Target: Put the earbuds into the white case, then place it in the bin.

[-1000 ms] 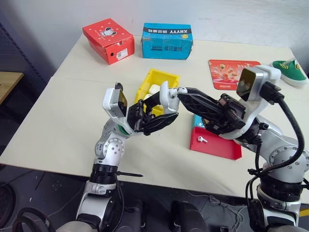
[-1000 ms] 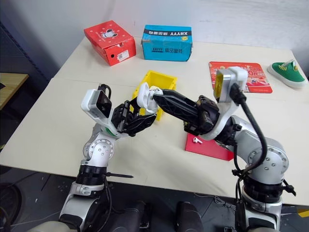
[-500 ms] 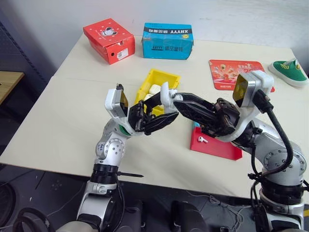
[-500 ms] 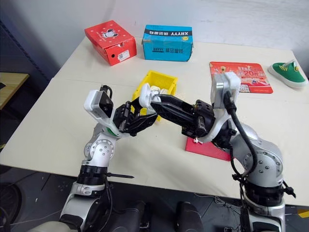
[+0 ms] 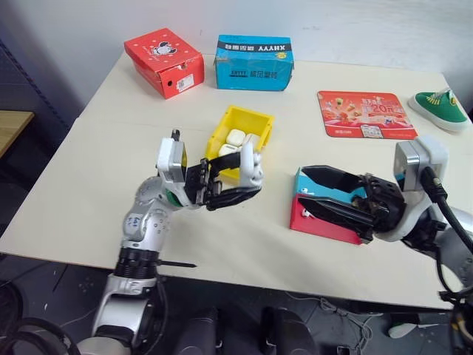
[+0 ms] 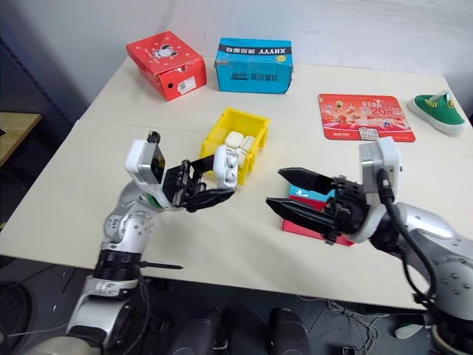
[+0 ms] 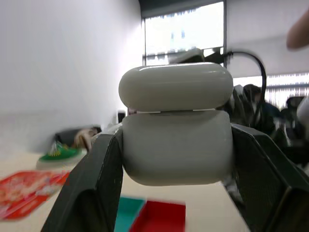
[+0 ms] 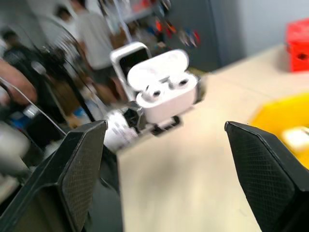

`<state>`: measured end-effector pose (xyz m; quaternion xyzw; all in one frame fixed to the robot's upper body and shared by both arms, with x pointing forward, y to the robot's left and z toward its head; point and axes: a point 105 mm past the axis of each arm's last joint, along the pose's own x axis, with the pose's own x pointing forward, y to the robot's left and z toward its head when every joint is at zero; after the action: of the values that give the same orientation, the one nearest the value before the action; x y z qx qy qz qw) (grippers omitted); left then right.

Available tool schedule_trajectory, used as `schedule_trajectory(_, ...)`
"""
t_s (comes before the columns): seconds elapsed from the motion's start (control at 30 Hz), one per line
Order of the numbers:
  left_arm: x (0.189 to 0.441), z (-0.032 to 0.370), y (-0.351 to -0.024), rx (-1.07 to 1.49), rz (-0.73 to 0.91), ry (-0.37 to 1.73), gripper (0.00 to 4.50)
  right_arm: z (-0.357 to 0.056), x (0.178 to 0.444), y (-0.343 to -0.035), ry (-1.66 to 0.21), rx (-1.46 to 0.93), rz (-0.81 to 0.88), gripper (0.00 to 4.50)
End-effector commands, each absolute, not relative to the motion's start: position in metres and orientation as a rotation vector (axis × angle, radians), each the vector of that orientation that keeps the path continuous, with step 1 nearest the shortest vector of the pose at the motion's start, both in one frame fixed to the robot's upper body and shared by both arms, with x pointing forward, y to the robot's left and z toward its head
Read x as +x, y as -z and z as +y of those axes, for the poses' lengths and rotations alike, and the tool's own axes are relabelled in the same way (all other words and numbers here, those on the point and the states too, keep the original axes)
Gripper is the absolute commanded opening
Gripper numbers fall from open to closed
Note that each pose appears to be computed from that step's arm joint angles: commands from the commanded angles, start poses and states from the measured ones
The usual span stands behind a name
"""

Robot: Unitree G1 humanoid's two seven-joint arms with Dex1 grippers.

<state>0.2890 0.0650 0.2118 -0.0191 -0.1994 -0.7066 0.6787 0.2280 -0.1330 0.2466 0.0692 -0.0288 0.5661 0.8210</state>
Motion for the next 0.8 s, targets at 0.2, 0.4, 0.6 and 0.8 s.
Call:
schedule_trajectory(0.2, 0.288, 0.062, -0.184, 0.301, -0.199, 1.589, 2.8, -0.109, 0.228, -0.254, -1.261, -0.204, -0.139, 1.3)
schedule_trajectory(0.4, 0.29, 0.051, -0.18, 0.387, -0.205, 1.577, 2.8, -0.083, 0.245, -0.235, -1.265, -0.332, -0.097, 0.07)
schedule_trajectory(0.6, 0.292, 0.049, -0.179, 0.399, -0.222, 1.557, 2.8, -0.076, 0.256, -0.219, -1.259, -0.428, -0.039, 0.07)
schedule_trajectory(0.8, 0.293, 0.05, -0.179, 0.389, -0.241, 1.545, 2.8, -0.085, 0.259, -0.213, -1.248, -0.444, 0.019, 0.07)
